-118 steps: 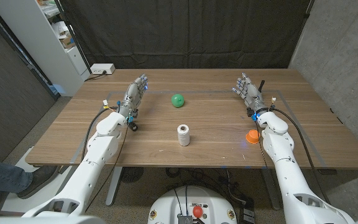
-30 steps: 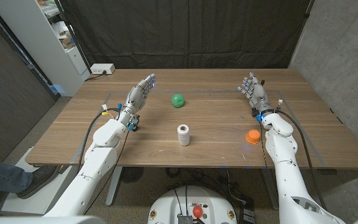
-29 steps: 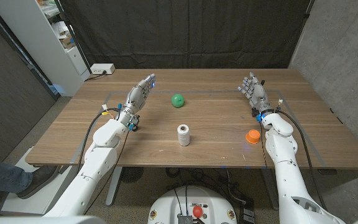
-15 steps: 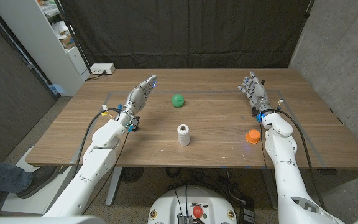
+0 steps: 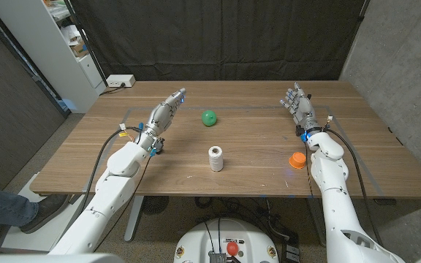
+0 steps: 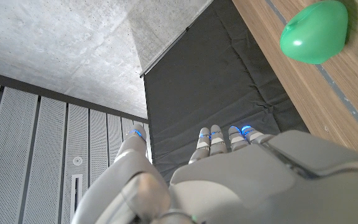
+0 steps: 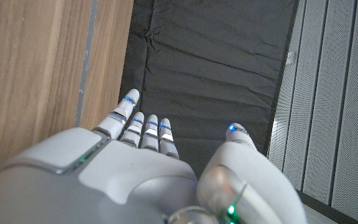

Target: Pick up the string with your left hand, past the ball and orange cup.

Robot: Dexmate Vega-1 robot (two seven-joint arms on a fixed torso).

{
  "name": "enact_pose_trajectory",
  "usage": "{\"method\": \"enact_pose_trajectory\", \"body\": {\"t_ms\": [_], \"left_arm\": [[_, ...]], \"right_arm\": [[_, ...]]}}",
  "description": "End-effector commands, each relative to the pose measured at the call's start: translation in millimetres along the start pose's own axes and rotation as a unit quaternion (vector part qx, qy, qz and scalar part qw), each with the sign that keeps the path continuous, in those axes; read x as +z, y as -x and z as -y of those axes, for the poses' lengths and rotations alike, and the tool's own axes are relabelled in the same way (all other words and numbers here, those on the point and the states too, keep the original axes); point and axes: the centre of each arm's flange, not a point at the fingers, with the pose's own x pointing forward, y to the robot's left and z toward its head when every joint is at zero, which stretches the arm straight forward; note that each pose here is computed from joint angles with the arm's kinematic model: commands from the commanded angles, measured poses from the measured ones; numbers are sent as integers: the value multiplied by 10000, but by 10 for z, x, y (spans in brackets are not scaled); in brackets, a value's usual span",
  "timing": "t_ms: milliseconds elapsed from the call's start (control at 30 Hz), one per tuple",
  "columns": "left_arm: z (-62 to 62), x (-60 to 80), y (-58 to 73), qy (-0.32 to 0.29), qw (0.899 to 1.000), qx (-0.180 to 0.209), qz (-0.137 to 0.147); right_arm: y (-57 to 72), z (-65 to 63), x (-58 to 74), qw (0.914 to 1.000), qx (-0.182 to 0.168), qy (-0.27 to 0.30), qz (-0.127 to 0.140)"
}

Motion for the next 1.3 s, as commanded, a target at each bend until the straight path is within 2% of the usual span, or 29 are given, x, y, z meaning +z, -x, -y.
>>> {"method": "enact_pose_trajectory", "body": {"t_ms": [33,700,1300], "left_arm": [[21,4,55,-88,10000,-41,15],[46,27,95,-291,9995,-135,76],[153,69,235,-578,9979,-265,80]], "right_arm": [[-63,-12,40,10000,23,71,12],[-160,-54,93,9999,42,130,75],[-121,-77,13,9999,31,109,70]]}}
